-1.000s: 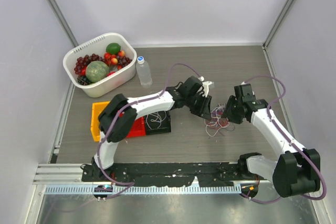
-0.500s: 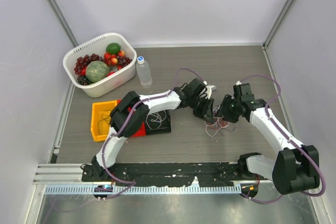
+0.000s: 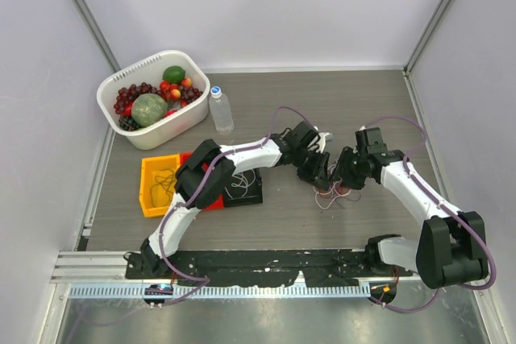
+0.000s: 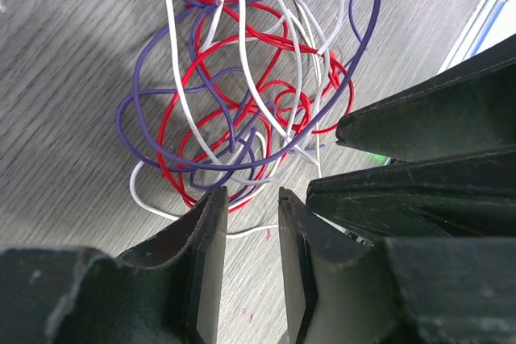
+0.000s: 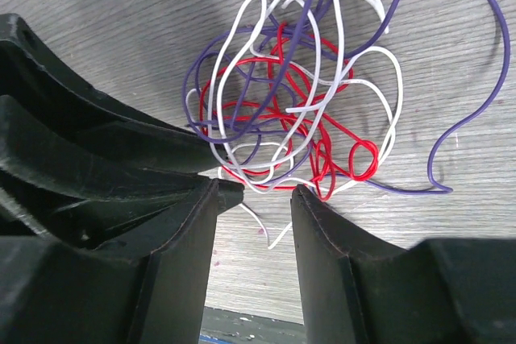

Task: Untangle the cables

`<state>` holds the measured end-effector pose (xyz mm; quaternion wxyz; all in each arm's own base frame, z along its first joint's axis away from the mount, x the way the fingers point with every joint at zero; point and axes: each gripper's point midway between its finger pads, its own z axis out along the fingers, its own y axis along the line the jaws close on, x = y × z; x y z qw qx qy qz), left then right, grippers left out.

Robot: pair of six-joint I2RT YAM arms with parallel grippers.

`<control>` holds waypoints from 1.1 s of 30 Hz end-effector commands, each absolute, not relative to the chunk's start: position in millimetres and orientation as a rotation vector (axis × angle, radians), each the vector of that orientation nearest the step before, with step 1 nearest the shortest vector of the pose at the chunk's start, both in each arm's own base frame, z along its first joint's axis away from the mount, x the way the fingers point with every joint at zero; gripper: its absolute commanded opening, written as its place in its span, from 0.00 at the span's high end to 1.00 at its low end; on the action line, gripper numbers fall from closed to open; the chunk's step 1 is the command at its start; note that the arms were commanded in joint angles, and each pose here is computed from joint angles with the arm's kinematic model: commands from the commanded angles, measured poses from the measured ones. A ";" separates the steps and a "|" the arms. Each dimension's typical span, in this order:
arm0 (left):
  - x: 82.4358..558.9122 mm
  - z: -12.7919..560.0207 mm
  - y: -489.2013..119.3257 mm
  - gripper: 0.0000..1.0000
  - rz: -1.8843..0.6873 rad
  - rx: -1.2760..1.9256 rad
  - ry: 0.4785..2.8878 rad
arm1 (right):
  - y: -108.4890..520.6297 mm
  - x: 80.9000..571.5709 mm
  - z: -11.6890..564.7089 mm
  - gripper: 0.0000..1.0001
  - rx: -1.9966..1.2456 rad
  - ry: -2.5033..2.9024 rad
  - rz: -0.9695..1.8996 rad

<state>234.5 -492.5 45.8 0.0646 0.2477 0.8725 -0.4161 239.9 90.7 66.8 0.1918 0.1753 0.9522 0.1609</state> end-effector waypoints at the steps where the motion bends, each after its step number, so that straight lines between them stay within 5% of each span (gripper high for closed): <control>1: 242.6 62.5 -494.4 0.64 -1.233 0.744 2.610 | 92.2 245.1 67.5 0.53 0.457 2.666 0.453; 11: 246.3 82.1 -473.1 0.51 -1.104 0.772 2.559 | 91.4 245.1 65.6 0.53 0.418 2.678 0.443; 17: 247.4 83.7 -469.9 0.68 -1.077 0.766 2.563 | 94.5 245.2 61.0 0.53 0.406 2.697 0.462; 23: 251.5 83.9 -462.6 0.53 -1.020 0.752 2.552 | 95.8 244.4 57.7 0.52 0.401 2.708 0.471; 33: 254.1 51.5 -463.8 0.65 -0.960 0.791 2.655 | 95.1 246.0 58.4 0.52 0.401 2.701 0.465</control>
